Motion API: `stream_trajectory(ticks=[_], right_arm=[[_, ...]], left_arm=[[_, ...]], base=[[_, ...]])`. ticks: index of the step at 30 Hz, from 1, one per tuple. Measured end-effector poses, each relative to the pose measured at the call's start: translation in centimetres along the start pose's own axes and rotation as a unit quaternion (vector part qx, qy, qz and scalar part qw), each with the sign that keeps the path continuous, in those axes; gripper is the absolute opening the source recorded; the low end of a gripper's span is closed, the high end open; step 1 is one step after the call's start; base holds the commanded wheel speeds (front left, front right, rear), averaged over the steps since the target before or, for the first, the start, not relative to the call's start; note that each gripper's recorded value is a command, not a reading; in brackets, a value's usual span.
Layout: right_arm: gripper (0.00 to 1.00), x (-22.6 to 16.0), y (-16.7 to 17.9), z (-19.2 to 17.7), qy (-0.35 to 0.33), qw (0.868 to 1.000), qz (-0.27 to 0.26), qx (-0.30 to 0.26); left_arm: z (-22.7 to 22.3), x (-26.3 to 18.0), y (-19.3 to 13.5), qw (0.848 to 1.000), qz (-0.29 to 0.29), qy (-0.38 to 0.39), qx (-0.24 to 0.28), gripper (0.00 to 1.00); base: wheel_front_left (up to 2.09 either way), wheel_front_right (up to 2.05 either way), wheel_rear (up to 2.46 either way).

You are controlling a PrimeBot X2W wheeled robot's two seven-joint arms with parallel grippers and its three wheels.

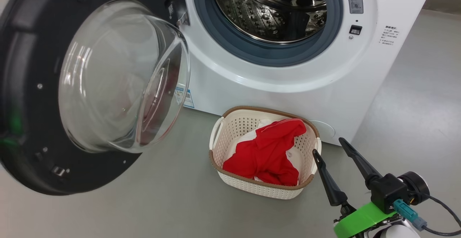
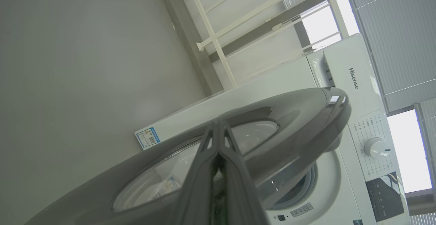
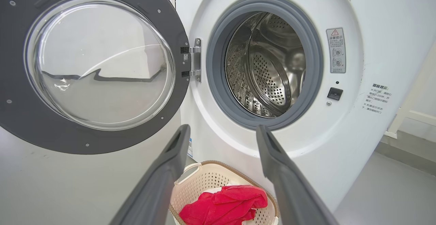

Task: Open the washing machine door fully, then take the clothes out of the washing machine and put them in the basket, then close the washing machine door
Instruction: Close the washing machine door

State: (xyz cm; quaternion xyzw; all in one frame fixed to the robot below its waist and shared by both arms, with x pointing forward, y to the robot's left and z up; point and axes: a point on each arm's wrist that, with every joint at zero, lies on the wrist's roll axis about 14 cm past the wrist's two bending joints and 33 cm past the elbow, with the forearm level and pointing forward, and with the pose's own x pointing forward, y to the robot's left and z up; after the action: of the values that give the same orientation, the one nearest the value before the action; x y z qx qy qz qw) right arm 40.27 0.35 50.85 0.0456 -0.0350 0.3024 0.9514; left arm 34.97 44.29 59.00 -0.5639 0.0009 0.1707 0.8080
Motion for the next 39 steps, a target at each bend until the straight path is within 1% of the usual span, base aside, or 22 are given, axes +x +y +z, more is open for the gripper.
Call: stream_trajectory(ticks=[7, 17, 25, 33, 39], right_arm=[[1.0, 0.1, 0.3, 0.3, -0.004, 1.0, 0.002, 0.001], [1.0, -0.3, 0.2, 0.8, -0.011, 1.0, -0.007, 0.006], [1.0, -0.6, -0.4, 0.7, -0.01, 1.0, -0.018, 0.009], [1.0, -1.0, -1.0, 0.5, -0.008, 1.0, -0.028, 0.011], [1.0, -1.4, -1.4, 0.6, -0.009, 0.999, -0.037, 0.01]], left_arm=[[-1.9, -0.9, -0.1, 1.0, -0.019, 0.021, -0.013, 0.0], [-5.2, -2.4, -1.0, 0.997, -0.055, 0.046, -0.014, 0.0], [-8.1, -3.5, -3.0, 0.994, -0.089, 0.066, -0.013, 0.0], [-10.6, -4.3, -5.3, 0.989, -0.122, 0.089, 0.003, 0.0], [-14.0, -4.5, -6.5, 0.982, -0.142, 0.125, -0.007, 0.0]], base=[[0.0, 0.0, 0.0], [0.0, 0.0, 0.0], [0.0, 0.0, 0.0], [0.0, 0.0, 0.0], [0.0, 0.0, 0.0]])
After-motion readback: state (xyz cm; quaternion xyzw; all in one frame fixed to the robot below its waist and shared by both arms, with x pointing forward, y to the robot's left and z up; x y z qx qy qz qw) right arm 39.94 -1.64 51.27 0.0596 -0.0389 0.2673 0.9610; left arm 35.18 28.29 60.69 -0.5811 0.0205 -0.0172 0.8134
